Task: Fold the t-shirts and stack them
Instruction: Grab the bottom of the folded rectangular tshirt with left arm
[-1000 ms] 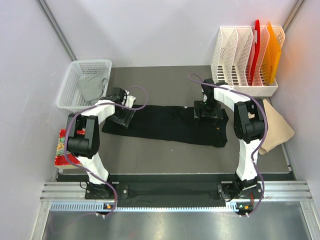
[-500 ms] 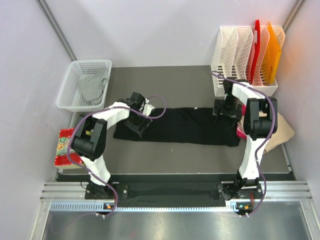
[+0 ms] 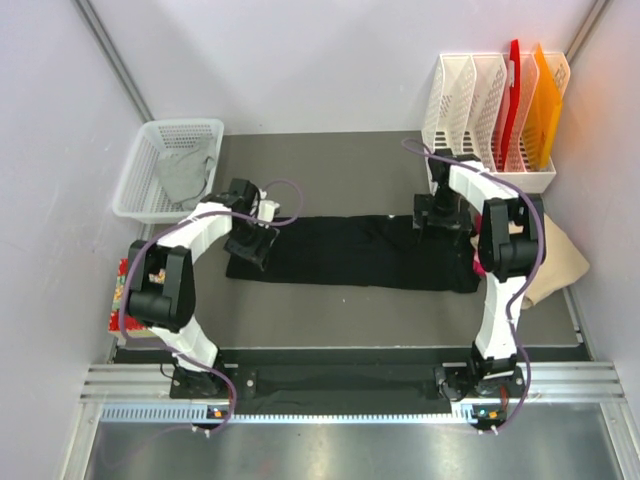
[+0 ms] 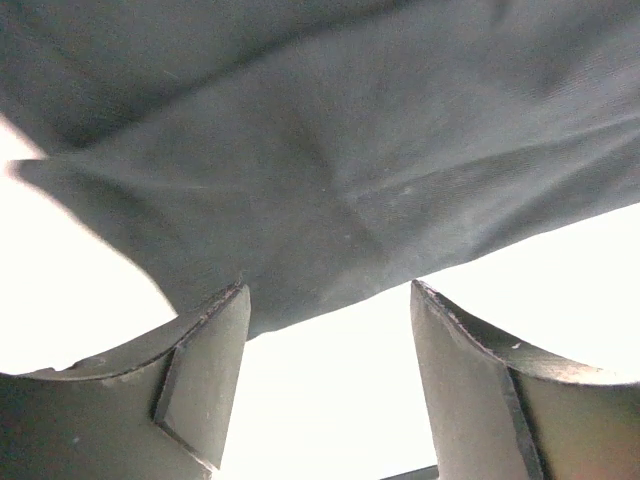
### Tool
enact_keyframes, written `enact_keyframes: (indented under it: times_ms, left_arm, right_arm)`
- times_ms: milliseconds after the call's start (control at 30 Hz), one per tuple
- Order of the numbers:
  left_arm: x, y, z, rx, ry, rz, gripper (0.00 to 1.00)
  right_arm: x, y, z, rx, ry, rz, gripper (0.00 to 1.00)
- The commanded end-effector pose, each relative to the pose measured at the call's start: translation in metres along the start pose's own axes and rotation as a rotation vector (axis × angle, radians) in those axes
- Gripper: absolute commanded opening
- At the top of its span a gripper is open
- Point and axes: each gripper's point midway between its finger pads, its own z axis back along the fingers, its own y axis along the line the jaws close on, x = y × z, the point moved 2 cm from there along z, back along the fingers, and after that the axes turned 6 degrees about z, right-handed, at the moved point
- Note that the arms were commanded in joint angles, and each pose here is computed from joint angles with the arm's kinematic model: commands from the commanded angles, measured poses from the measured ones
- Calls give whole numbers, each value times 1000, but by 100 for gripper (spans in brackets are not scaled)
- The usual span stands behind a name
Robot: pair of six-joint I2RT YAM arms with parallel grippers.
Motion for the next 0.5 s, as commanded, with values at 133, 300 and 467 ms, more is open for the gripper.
enact_keyframes:
  times_ms: [133,300,467]
  left_arm:
    - [66,23,59,40,-288,140,82]
    - [59,55,38,15,-225,331,87]
    - [49,58,21,12,-179,346,87]
  right_arm:
    - [11,8,48,-5,-158,28,100]
    - [-1,10,50,1,-168,41,100]
    - [-5,11,55,12,-179,44,100]
